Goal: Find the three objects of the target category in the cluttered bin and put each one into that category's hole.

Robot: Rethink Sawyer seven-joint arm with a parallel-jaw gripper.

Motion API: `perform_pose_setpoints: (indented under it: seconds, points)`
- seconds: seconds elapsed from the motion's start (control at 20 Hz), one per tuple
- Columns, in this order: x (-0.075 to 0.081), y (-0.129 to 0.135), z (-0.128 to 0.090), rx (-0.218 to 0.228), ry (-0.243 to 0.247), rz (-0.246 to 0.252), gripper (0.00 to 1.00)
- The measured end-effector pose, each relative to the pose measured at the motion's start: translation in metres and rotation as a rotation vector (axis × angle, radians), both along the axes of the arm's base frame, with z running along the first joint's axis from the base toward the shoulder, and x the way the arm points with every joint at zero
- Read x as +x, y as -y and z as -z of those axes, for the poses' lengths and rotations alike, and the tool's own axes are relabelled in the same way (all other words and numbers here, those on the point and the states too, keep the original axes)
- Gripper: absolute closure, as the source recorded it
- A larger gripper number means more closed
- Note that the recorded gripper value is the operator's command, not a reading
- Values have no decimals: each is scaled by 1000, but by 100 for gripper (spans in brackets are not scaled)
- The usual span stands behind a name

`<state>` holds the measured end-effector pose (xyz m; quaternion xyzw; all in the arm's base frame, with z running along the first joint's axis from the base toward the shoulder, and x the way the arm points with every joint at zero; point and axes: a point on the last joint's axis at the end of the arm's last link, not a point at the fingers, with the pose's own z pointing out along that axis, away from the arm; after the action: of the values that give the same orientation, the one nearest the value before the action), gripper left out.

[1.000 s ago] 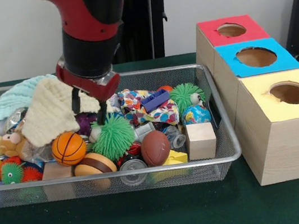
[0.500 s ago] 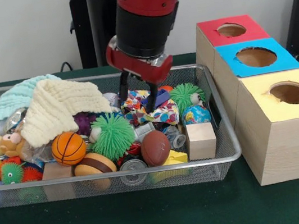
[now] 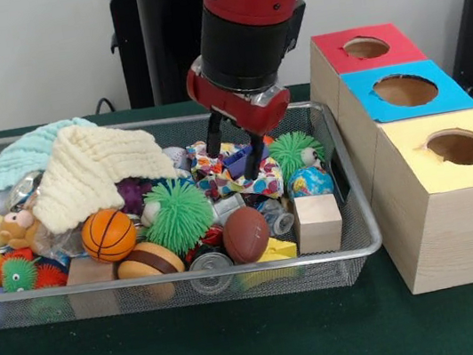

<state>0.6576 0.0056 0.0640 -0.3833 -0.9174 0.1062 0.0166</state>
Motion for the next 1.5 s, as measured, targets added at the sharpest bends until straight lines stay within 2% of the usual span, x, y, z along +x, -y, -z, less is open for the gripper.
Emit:
perform_pose_setpoints:
  seconds: [0.45,0.5,0.65,0.7,1.0,1.15,1.2,1.4,1.5]
  points:
    - [-19,3,29,-13,-59,18,0]
    - [-27,1,38,-8,-82,26,0]
    - [-38,0,49,1,-116,42,0]
    - [-48,-1,56,11,-150,57,0]
    - [-68,3,74,47,-249,112,0]
    - [-70,8,80,58,-262,134,0]
    - [-73,15,87,67,-270,157,0]
    - [-79,23,98,76,-287,183,0]
    - [-79,23,102,71,-282,179,0]
